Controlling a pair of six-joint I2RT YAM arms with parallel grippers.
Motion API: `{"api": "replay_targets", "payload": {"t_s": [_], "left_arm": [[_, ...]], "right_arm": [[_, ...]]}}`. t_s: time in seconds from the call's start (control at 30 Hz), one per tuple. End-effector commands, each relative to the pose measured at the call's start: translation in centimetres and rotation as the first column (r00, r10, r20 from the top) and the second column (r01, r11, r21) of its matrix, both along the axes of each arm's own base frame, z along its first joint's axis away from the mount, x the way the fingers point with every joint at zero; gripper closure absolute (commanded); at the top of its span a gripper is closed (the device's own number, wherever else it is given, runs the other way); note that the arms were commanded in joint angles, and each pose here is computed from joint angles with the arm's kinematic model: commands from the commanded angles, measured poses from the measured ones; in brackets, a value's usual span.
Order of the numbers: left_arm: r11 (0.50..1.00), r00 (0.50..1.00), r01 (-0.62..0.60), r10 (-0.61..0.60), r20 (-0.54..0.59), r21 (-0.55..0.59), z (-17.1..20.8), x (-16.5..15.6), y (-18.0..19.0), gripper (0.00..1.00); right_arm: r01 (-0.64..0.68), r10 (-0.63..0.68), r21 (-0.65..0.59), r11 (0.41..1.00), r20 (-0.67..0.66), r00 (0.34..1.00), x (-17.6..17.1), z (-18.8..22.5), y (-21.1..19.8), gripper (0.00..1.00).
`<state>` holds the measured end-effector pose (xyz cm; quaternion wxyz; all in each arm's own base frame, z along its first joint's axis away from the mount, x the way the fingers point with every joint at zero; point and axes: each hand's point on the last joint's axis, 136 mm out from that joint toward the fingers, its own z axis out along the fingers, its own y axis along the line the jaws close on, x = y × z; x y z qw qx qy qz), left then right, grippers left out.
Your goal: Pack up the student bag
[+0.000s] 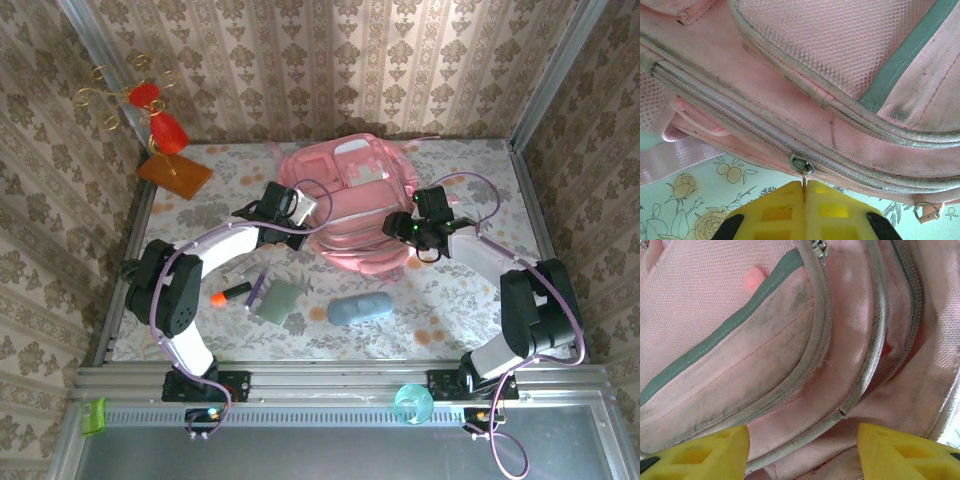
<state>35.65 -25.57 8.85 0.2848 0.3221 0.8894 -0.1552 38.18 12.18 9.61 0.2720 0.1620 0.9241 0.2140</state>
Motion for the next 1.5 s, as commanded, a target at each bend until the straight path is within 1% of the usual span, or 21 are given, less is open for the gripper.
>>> {"api": "replay_targets", "payload": {"t_s": [0.0,0.17,0.27,0.33,0.43,0.53,0.57,0.73,0.77,0.8,0.9,1.0,1.1,1.13,1.2,1.27,1.33,1.47], "left_arm": [[1.000,1.000,0.008,-0.008,-0.010,0.020,0.0,-0.5,0.1,1.00],[1.000,1.000,0.004,-0.003,-0.012,0.020,-0.1,-0.5,0.1,1.00],[1.000,1.000,0.002,-0.002,-0.006,0.021,0.1,-0.4,0.1,1.00],[1.000,1.000,0.001,-0.001,-0.004,0.024,0.1,-0.5,0.2,1.00],[1.000,1.000,0.000,0.000,-0.003,0.029,0.1,-0.5,0.3,1.00],[1.000,1.000,-0.001,0.001,-0.004,0.031,0.1,-0.5,0.4,1.00],[1.000,1.000,-0.001,0.001,-0.003,0.031,0.1,-0.5,0.4,1.00],[0.999,1.000,-0.004,0.004,-0.001,0.035,0.0,-0.4,0.4,1.00],[0.999,1.000,-0.006,0.006,0.000,0.033,0.0,-0.4,0.4,1.00],[0.999,1.000,-0.007,0.007,-0.001,0.033,0.0,-0.4,0.4,1.00],[0.999,1.000,-0.006,0.006,-0.001,0.032,0.0,-0.4,0.4,1.00],[0.999,1.000,-0.007,0.007,0.000,0.036,0.0,-0.4,0.5,1.00],[0.999,1.000,-0.007,0.007,-0.003,0.036,-0.1,-0.5,0.5,1.00],[0.999,1.000,-0.009,0.009,0.000,0.037,0.0,-0.5,0.5,1.00],[0.999,1.000,-0.011,0.011,0.000,0.043,-0.2,-0.5,0.7,1.00],[0.998,1.000,-0.015,0.015,0.009,0.061,-0.2,-0.4,1.0,1.00],[0.995,1.000,-0.025,0.023,0.016,0.094,-0.4,-0.3,1.6,1.00],[0.987,0.999,-0.046,0.042,0.028,0.152,-0.8,0.2,2.7,1.00]], "right_arm": [[0.052,-0.053,-0.025,0.998,-0.016,0.998,0.5,-1.3,-0.7,0.43],[0.078,-0.080,-0.033,0.996,-0.051,0.996,0.7,-3.0,-0.9,0.50],[0.098,-0.101,-0.045,0.994,-0.066,0.993,0.5,-4.0,-1.2,0.51],[0.115,-0.117,-0.034,0.993,-0.074,0.990,0.4,-4.6,-1.2,0.51],[0.144,-0.144,-0.010,0.990,-0.069,0.987,0.4,-4.6,-1.2,0.45],[0.175,-0.175,0.001,0.985,-0.032,0.984,0.2,-3.7,-1.7,0.46],[0.185,-0.184,0.008,0.983,-0.018,0.983,0.1,-3.3,-1.9,0.47],[0.190,-0.189,0.045,0.981,-0.022,0.982,-0.6,-3.2,-1.8,0.65],[0.190,-0.189,0.054,0.980,-0.026,0.982,-0.7,-3.4,-1.6,0.66],[0.191,-0.189,0.059,0.980,-0.034,0.981,-0.8,-3.7,-1.5,0.66],[0.190,-0.187,0.091,0.978,-0.040,0.982,-0.5,-4.3,-1.0,0.60],[0.179,-0.175,0.155,0.972,-0.038,0.984,0.3,-4.5,0.1,0.56],[0.172,-0.171,0.222,0.960,-0.021,0.985,1.1,-4.3,1.2,0.57],[0.171,-0.171,0.227,0.959,-0.022,0.985,1.3,-4.3,1.4,0.60],[0.182,-0.184,0.221,0.958,-0.009,0.983,1.5,-4.2,1.1,0.70],[0.191,-0.199,0.198,0.961,0.022,0.980,1.5,-3.4,0.2,0.83],[0.194,-0.204,0.172,0.966,0.043,0.978,1.2,-2.6,-0.7,0.99],[0.198,-0.205,0.124,0.972,0.050,0.977,0.3,-1.8,-2.9,1.00]]}}
